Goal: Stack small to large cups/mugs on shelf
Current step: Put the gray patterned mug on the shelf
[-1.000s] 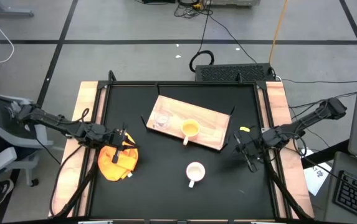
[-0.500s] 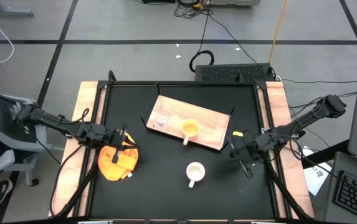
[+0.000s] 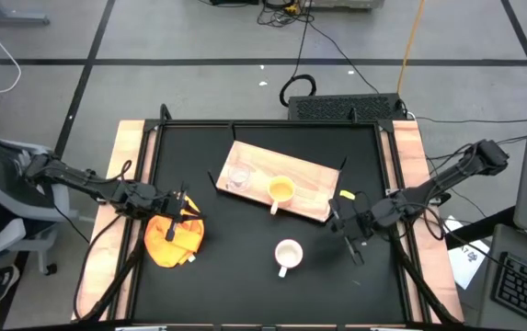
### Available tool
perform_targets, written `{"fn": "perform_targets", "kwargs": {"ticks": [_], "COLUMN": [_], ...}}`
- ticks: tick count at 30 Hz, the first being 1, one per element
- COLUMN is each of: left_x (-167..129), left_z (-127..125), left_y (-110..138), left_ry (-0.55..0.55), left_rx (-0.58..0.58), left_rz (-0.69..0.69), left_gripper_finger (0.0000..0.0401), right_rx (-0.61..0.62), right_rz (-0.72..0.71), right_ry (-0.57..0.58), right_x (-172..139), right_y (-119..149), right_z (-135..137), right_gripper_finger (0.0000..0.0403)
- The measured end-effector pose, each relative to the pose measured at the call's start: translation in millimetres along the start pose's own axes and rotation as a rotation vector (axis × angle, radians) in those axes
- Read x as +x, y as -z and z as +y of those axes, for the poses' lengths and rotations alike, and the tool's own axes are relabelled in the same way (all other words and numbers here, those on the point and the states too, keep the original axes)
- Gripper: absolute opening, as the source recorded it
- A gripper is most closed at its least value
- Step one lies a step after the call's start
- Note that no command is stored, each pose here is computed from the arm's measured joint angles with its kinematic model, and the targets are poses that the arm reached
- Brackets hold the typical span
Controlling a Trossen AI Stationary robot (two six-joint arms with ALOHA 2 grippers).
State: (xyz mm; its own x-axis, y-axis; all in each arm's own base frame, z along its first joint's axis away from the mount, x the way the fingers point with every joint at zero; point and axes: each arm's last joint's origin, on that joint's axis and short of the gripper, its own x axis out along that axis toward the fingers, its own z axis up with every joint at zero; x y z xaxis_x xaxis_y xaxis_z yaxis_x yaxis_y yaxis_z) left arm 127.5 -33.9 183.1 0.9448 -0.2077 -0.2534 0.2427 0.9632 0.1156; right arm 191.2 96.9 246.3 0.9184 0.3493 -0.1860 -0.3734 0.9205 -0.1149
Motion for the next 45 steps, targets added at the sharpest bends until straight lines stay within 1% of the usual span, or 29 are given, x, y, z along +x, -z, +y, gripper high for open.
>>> {"fn": "perform_targets", "kwargs": {"ticks": [2, 10, 13, 19, 23, 27, 36, 42, 45], "left_x": [0, 0, 0, 0, 0, 0, 0, 0, 0], "left_z": [0, 0, 0, 0, 0, 0, 0, 0, 0], "left_y": [0, 0, 0, 0, -1, -1, 0, 0, 1], "left_ry": [0.000, 0.000, 0.000, -0.001, -0.001, -0.005, -0.008, -0.007, -0.007], "left_rx": [-0.001, -0.002, -0.002, -0.002, -0.002, 0.001, -0.001, -0.001, 0.000], "left_rz": [0.000, -0.001, -0.002, -0.002, -0.003, -0.003, 0.000, 0.008, 0.014], "left_gripper_finger": [0.0000, 0.0000, 0.0001, 0.0000, 0.0000, 0.0001, 0.0001, 0.0000, 0.0001], "right_rx": [0.004, -0.004, -0.004, 0.021, 0.028, 0.023, -0.002, 0.013, 0.015], "right_rz": [0.003, -0.062, -0.061, -0.063, -0.061, -0.057, 0.019, 0.087, 0.099], "right_ry": [0.020, 0.027, 0.036, 0.094, 0.114, 0.127, 0.103, 0.095, 0.094], "right_x": [3, 11, 13, 19, 24, 30, 49, 56, 60], "right_y": [0, -3, -2, 1, 3, -2, -16, -29, -36], "right_z": [0, 0, -1, -11, -15, -19, -22, -23, -24], "right_gripper_finger": [0.0000, 0.0000, 0.0000, 0.0000, 0.0000, 0.0000, 0.0000, 0.0000, 0.0000]}}
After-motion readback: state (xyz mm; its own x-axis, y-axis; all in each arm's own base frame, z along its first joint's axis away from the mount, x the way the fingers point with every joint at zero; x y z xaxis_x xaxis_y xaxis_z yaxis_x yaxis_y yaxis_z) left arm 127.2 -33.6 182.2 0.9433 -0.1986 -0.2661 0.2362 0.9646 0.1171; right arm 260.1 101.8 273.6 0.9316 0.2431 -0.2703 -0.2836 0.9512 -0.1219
